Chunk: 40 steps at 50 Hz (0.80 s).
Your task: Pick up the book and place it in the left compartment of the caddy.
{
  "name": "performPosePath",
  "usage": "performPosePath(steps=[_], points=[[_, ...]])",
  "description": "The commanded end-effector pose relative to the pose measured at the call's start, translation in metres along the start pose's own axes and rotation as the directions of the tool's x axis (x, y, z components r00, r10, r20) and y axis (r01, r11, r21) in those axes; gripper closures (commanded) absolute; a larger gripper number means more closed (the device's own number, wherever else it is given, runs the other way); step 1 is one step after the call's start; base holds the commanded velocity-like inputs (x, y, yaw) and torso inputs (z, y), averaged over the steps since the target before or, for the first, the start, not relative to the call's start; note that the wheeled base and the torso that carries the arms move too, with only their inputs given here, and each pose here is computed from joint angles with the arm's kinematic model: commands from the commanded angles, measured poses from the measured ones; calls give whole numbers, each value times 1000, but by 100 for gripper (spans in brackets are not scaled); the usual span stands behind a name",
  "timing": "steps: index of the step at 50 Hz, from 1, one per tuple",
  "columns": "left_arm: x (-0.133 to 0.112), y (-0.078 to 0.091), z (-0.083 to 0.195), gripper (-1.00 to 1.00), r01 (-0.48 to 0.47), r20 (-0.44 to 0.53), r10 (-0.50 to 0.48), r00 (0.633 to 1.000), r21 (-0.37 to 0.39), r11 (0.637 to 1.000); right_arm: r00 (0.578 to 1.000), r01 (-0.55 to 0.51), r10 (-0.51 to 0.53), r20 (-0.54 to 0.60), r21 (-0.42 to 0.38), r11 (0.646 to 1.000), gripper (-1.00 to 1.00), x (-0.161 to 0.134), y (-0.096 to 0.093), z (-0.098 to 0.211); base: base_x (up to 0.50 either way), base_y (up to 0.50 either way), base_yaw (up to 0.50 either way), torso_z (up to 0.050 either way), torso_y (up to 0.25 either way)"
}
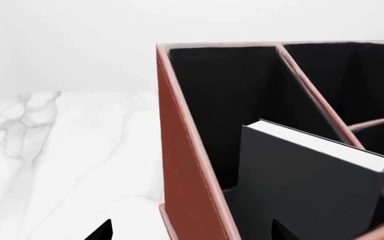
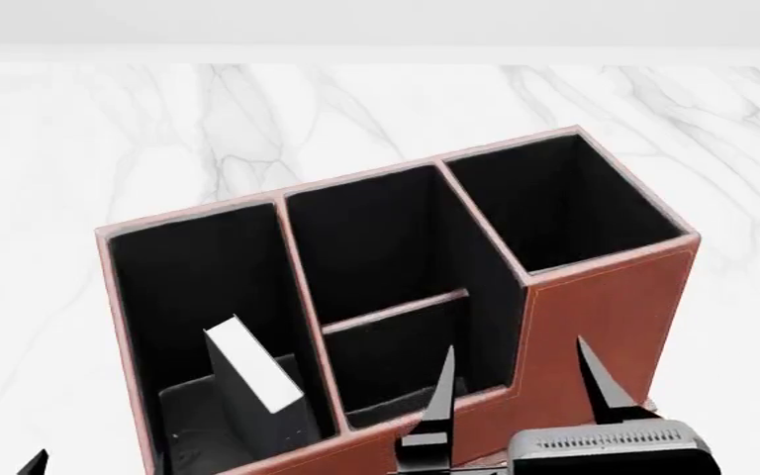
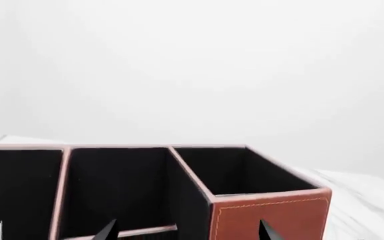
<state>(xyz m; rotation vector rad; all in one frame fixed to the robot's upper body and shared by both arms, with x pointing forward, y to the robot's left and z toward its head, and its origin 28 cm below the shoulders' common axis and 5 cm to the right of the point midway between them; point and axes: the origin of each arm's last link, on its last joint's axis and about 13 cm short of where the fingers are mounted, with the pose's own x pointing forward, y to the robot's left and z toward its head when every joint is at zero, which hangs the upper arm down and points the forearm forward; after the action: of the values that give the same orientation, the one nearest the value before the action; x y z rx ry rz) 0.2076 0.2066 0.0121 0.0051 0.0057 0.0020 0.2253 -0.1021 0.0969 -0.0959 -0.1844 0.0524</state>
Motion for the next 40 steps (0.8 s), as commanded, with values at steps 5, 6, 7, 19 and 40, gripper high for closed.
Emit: performPosePath(steps=[5,6,7,19,40], points=[[7,-1,43,-100,-21,25,21,999,-28,999,999,-41,41,9,15,999,-100,7,5,6,0,0,0,0,0],[9,-2,49,-100,-29,35,30,999,-23,999,999,-41,41,9,12,999,-100,8,5,7,0,0,0,0,0],[12,-3,61,-100,-29,63,31,998,-30,999,999,-48,48,9,17,999,-100,9,4,10,0,0,0,0,0],[33,-8,116,-100,-35,171,39,985,-27,999,998,-61,61,29,-27,998,-100,20,0,30,0,0,0,1,0],[51,-11,183,-100,-36,329,41,943,-21,999,991,-47,61,123,-109,993,-100,48,-6,88,0,0,0,0,0]])
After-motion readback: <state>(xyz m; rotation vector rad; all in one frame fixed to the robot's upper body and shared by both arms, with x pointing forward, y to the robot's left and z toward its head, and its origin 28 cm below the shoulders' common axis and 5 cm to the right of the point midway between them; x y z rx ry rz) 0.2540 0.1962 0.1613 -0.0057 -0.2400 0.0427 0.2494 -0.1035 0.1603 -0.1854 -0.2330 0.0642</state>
